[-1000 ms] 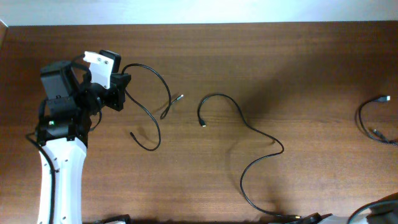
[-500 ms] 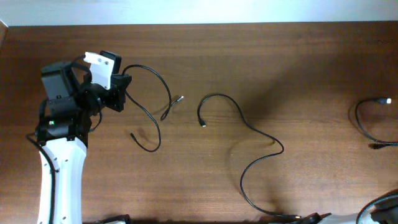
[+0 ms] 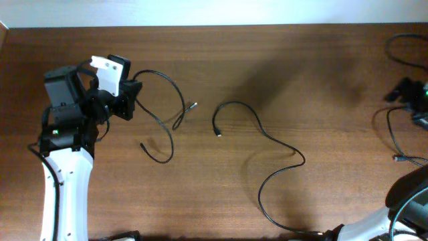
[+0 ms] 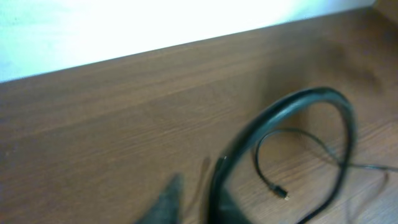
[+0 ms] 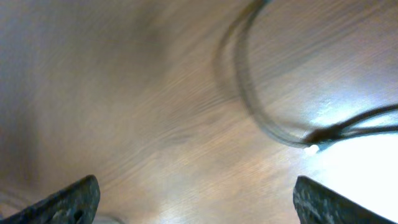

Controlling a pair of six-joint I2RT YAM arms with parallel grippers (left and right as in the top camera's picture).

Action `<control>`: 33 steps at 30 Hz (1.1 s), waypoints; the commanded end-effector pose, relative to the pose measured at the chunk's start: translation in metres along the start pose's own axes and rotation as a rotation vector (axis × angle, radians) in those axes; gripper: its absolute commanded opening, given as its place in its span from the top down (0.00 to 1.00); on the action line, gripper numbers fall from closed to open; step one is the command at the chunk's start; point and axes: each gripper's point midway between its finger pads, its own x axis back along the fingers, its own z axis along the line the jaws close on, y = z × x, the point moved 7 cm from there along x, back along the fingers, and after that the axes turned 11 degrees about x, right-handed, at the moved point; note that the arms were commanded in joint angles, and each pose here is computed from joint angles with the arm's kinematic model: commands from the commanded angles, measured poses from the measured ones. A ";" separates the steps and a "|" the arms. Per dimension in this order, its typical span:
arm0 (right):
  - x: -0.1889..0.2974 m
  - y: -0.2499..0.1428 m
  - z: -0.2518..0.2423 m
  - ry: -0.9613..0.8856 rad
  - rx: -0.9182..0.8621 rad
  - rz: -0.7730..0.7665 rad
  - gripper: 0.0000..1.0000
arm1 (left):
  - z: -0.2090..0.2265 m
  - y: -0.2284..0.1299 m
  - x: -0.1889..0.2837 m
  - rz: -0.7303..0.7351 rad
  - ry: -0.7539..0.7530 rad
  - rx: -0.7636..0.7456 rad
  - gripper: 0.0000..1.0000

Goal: Untangle cables

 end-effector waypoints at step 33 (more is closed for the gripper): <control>-0.081 -0.210 0.215 -0.173 0.090 0.127 0.96 | 0.010 -0.002 0.006 0.018 0.096 0.007 0.37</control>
